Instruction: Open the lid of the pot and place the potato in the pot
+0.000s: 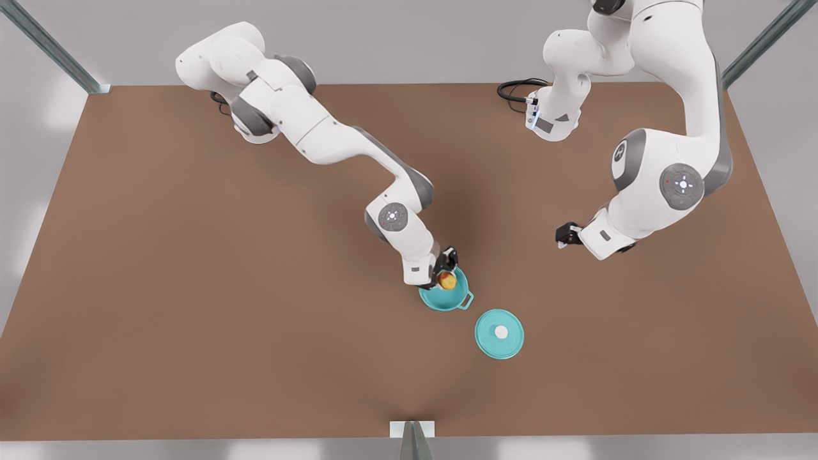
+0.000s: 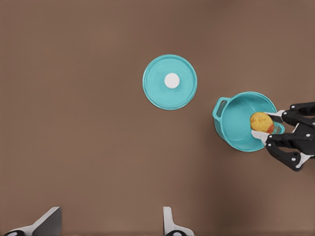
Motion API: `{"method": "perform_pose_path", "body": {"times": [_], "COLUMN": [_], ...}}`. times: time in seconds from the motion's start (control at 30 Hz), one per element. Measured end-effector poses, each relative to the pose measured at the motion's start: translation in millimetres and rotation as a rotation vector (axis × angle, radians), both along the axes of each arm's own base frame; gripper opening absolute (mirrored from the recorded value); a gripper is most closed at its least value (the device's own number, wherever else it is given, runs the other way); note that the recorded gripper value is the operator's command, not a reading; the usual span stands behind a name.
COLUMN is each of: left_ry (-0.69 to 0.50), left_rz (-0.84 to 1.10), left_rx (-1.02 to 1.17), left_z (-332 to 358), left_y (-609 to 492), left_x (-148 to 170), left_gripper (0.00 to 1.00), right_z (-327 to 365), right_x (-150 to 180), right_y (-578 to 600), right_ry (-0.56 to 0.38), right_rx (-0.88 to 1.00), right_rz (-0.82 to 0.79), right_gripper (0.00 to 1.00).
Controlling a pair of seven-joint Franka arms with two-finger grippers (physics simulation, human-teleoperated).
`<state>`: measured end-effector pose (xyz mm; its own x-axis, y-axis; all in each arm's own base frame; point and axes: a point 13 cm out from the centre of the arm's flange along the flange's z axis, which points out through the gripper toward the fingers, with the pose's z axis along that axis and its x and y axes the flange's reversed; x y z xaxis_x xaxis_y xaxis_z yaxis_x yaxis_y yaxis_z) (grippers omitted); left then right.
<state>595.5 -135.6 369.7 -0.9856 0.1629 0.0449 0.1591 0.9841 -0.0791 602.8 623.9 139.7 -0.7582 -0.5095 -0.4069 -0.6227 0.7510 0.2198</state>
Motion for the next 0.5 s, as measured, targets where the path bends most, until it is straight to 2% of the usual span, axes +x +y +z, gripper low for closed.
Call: {"method": "perform_pose_path", "body": {"times": [0.03,0.1,0.27,0.33,0.4,0.47,0.5], "left_ry": [0.000,-0.001,0.000,-0.001,-0.002,-0.009,-0.014], "left_rz": [0.000,-0.001,0.000,0.000,-0.002,-0.013,-0.028], "left_rx": [0.000,-0.001,0.000,0.000,0.000,0.015,0.021], "left_z": [0,0,0,1,1,2,2], "left_y": [0,-1,1,1,0,-1,-8], "left_x": [0,1,1,1,1,4,6], "left_gripper": [1.00,1.00,1.00,1.00,1.00,1.00,1.00], "right_z": [1,5,23,80,127,158,153], "right_x": [3,7,20,65,124,180,190], "right_y": [1,3,4,-43,-142,-309,-410], "right_ry": [-0.005,-0.012,-0.041,-0.098,-0.136,-0.103,-0.046], "right_rx": [0.011,0.029,0.074,0.049,-0.037,-0.150,-0.210], "right_rz": [-0.017,-0.046,-0.099,-0.136,-0.205,-0.350,-0.442], "right_gripper": [0.79,1.00,1.00,1.00,1.00,1.00,1.00]}}
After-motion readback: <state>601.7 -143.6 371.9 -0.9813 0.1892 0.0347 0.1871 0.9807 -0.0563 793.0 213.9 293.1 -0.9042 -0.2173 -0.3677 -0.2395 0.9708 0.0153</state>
